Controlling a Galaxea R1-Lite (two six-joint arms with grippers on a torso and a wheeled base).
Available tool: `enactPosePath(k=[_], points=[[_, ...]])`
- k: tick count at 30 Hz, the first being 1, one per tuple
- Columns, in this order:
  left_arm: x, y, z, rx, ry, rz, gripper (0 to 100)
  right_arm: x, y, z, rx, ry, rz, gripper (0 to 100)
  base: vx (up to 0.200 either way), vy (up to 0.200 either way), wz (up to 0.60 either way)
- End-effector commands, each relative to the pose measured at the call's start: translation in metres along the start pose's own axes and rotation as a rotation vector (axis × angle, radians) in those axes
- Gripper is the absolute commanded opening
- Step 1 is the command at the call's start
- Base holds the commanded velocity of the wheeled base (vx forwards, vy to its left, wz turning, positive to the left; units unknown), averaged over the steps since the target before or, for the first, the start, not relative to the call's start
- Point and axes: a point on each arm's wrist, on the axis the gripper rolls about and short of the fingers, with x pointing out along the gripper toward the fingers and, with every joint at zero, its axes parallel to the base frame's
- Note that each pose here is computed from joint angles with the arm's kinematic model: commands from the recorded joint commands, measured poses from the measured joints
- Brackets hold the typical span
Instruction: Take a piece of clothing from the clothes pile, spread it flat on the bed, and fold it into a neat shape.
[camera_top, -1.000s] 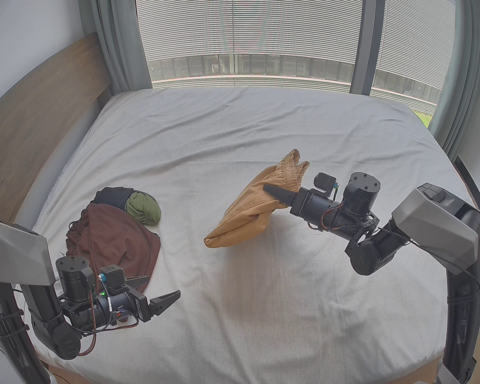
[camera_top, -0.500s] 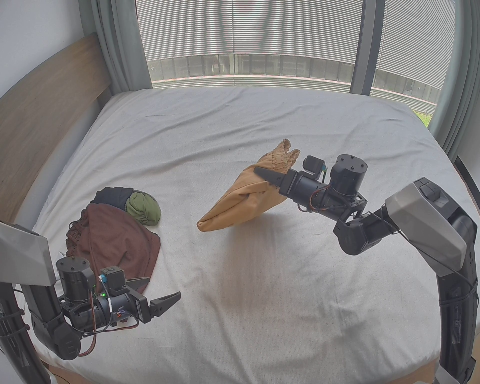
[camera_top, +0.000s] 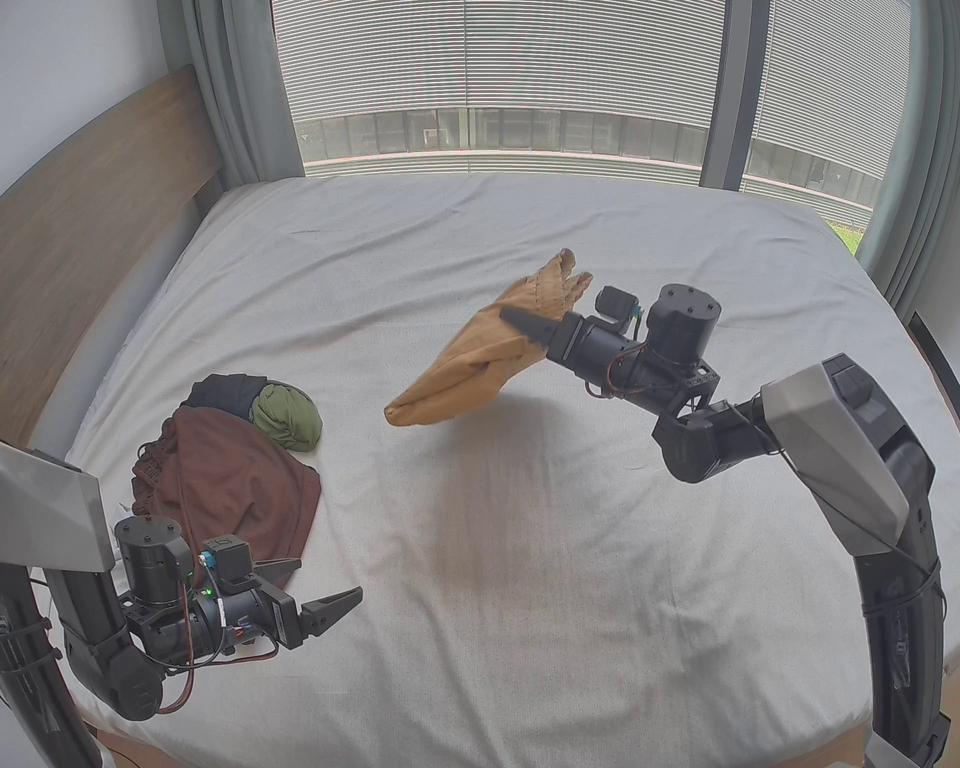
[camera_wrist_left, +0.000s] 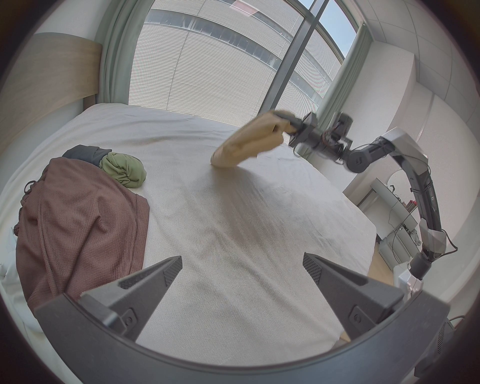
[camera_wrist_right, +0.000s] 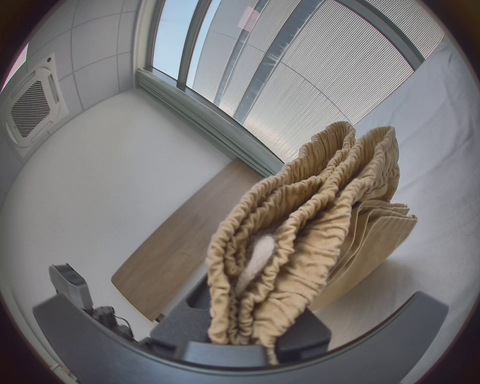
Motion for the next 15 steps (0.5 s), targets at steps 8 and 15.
enactPosePath(k=[8, 15], points=[[-0.002, 0.003, -0.001, -0.007, 0.002, 0.009, 100, -0.051, -0.103, -0.101, 0.037, 0.152, -0.211, 0, 0.0, 0.0, 0.0], [-0.002, 0.002, -0.001, -0.006, 0.002, 0.008, 100, -0.085, -0.092, -0.115, 0.049, 0.156, -0.231, 0, 0.0, 0.0, 0.0]])
